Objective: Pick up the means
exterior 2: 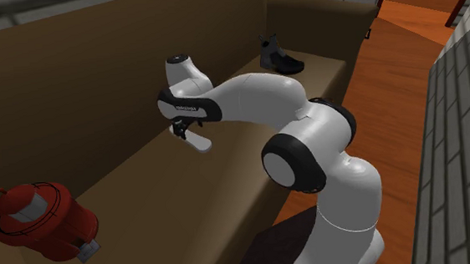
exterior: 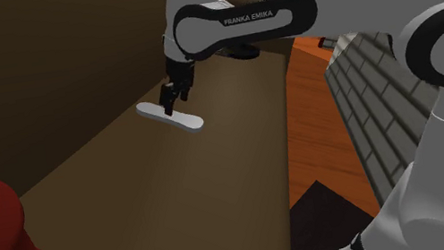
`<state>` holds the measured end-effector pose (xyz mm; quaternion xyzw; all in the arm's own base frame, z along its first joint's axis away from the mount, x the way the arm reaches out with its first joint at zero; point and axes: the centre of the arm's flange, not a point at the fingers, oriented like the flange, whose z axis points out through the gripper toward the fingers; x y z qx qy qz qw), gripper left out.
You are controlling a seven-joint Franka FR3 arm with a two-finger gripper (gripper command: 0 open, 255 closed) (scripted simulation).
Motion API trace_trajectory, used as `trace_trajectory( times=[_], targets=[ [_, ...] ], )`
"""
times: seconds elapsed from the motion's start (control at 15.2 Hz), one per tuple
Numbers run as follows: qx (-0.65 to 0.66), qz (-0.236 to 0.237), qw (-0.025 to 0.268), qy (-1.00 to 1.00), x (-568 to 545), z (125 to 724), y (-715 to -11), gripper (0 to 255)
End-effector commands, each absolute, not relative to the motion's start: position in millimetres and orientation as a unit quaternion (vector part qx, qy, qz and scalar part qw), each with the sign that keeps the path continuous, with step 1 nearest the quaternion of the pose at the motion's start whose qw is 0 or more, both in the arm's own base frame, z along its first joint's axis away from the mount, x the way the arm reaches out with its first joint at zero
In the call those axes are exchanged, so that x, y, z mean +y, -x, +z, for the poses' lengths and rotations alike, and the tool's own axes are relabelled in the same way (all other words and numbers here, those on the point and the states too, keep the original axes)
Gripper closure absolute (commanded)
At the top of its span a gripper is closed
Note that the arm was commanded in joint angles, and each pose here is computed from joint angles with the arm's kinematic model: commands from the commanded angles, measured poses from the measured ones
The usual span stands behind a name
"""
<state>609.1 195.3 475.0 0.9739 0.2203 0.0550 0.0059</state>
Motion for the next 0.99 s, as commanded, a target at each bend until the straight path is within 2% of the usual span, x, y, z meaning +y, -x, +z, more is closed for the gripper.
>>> trace_trajectory(
  times=[0.0, 0.59, 0.66, 0.92],
  targets=[
    [0.228, 0.054, 0.003, -0.972, 207.7, 467.4, -621.3, 0],
    [0.228, 0.054, 0.003, -0.972, 207.6, 427.4, -621.3, 0],
    [0.228, 0.054, 0.003, -0.972, 208.1, 427.8, -621.0, 255],
    [0.228, 0.054, 0.003, -0.972, 208.0, 427.7, -621.1, 255]
  ],
)
